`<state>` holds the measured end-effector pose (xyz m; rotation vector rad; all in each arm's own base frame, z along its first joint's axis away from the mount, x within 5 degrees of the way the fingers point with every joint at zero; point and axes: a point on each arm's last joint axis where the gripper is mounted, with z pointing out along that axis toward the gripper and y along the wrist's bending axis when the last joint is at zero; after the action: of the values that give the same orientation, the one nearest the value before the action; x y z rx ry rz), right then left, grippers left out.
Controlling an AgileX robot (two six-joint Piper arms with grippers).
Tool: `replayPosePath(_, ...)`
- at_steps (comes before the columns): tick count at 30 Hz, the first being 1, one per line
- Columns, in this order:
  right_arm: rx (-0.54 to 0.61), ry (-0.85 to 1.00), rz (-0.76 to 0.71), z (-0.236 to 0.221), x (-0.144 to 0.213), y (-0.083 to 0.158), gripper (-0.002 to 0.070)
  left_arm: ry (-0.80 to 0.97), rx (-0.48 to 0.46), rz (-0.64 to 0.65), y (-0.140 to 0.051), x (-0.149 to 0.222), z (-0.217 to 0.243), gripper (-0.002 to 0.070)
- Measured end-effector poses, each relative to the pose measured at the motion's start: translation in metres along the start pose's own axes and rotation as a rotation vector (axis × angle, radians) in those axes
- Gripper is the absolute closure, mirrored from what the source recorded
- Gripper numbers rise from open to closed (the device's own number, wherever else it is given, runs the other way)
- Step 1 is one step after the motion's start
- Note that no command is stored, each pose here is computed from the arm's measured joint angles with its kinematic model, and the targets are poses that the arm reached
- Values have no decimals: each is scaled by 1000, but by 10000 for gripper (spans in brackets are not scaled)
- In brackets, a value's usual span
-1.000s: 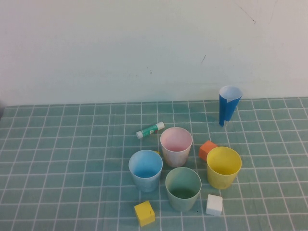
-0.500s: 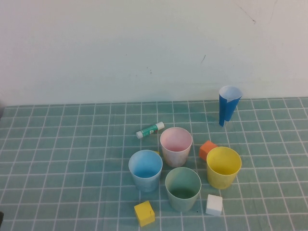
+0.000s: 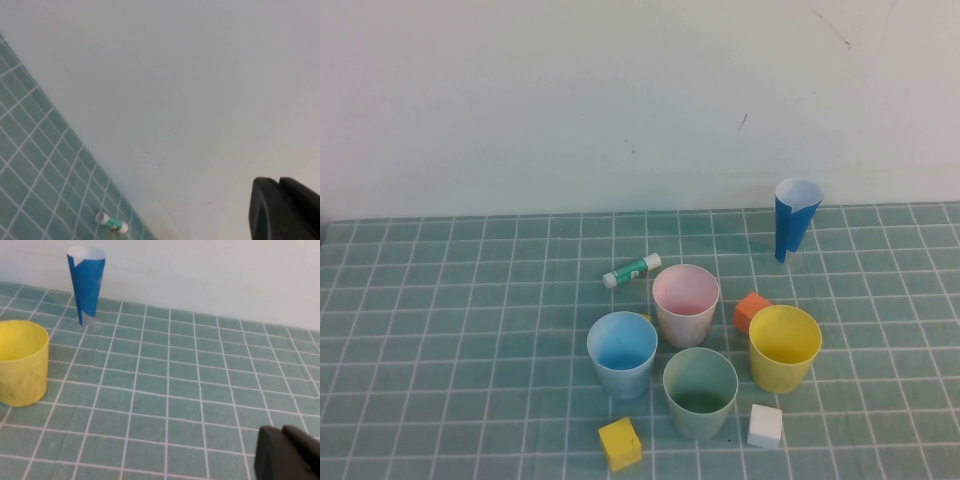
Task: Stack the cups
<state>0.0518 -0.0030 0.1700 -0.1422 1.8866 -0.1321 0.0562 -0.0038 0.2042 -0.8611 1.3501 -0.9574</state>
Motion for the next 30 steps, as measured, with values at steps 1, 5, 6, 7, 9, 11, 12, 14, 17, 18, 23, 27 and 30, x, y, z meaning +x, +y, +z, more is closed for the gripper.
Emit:
replayPosePath(1, 0, 0, 0, 0, 0, 0, 678, 10, -2, 10, 0, 1, 0, 678)
replayPosePath(5, 0, 0, 0, 0, 0, 0, 678, 124, -22, 92, 3, 11, -1, 678)
replayPosePath(6, 0, 0, 0, 0, 0, 0, 678, 167, -34, 103, 4, 15, -1, 678)
replayPosePath(7, 0, 0, 0, 0, 0, 0, 678, 212, -53, 110, 5, 18, -1, 678)
replayPosePath(9, 0, 0, 0, 0, 0, 0, 678, 287, -91, 149, 5, 23, 1, 678)
replayPosePath(11, 0, 0, 0, 0, 0, 0, 678, 358, -96, 248, -9, 21, 5, 678)
replayPosePath(12, 0, 0, 0, 0, 0, 0, 678, 387, -80, 323, -21, 18, 9, 678)
replayPosePath(14, 0, 0, 0, 0, 0, 0, 678, 445, -48, 477, -45, 11, 17, 678)
replayPosePath(17, 0, 0, 0, 0, 0, 0, 678, 542, -7, 677, -80, 1, 32, 678)
replayPosePath(18, 0, 0, 0, 0, 0, 0, 678, 583, -4, 735, -90, -2, 38, 678)
replayPosePath(23, 0, 0, 0, 0, 0, 0, 678, 741, -51, 919, -119, -13, 75, 678)
replayPosePath(27, 0, 0, 0, 0, 0, 0, 678, 831, -79, 986, -124, -10, 105, 678)
replayPosePath(30, 0, 0, 0, 0, 0, 0, 678, 927, -78, 1021, -124, 3, 125, 678)
